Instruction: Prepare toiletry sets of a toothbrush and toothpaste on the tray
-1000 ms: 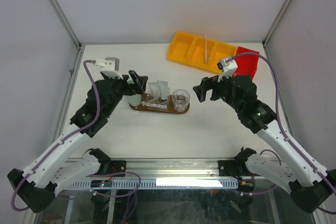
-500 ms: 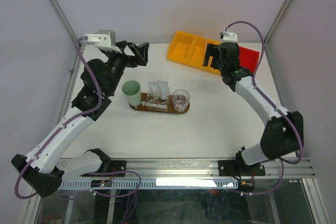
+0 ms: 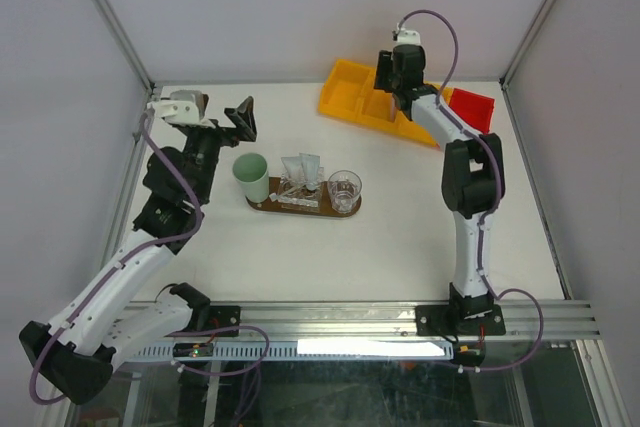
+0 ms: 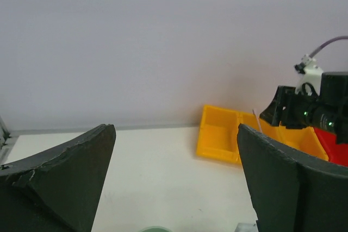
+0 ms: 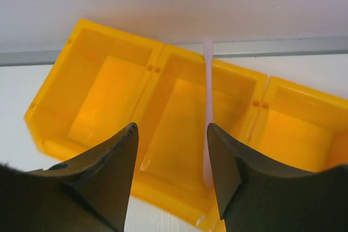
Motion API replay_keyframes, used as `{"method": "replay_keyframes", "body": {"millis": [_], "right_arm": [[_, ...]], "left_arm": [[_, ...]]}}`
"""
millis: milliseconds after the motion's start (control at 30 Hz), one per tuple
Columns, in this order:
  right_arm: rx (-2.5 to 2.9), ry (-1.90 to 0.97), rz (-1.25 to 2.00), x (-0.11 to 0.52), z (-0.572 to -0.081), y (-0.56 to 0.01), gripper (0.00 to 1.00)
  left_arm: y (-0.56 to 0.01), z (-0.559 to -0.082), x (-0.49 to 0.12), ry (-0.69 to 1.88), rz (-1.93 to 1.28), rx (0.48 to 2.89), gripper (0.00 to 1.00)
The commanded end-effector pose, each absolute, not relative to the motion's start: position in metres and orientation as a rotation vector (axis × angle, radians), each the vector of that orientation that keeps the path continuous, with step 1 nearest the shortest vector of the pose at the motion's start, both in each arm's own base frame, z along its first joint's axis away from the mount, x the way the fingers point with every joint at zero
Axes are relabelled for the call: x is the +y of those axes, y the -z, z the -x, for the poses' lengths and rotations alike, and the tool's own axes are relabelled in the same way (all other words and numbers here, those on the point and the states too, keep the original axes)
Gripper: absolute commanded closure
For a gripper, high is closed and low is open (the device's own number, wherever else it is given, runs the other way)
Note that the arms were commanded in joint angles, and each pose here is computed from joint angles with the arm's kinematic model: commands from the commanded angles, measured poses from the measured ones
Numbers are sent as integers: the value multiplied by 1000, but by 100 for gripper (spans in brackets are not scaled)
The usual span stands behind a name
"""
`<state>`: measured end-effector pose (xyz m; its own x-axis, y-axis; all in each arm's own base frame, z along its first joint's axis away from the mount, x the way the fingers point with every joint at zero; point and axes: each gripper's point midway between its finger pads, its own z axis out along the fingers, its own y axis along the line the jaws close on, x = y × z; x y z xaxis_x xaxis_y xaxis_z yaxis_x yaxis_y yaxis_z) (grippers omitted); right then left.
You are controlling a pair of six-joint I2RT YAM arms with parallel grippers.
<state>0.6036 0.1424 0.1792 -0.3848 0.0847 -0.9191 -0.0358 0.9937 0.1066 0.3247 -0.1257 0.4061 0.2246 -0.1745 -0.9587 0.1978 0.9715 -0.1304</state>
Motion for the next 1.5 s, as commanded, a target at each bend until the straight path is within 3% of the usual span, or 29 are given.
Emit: {"method": "replay_keyframes", "body": {"millis": [0,300,467,633,967,1367,1467], "right_arm": [[1884,-42,-32,138,-641,-196,45],[1917,98,-39,127,-675,-145,46],[1917,122,-45,127,-686,-127,51],[1908,163,-57,120,-691,-119,59],[1901,188,-63,107,-698,-118,60],[1896,128,-43,115,-697,-140,96],[1882,66,-41,121,-690,-168,98]], "left_arm": [[-438,-311,-102,208,41,1181,1],[-437,-311,-106,210,13,1185,1],[-437,-311,-103,192,19,1181,1],[-434,-313,-105,188,11,1190,1],[-431,-316,-109,197,-4,1200,1],[-426,-320,-113,196,-15,1216,1],[-426,-320,-114,202,-19,1217,1]]}}
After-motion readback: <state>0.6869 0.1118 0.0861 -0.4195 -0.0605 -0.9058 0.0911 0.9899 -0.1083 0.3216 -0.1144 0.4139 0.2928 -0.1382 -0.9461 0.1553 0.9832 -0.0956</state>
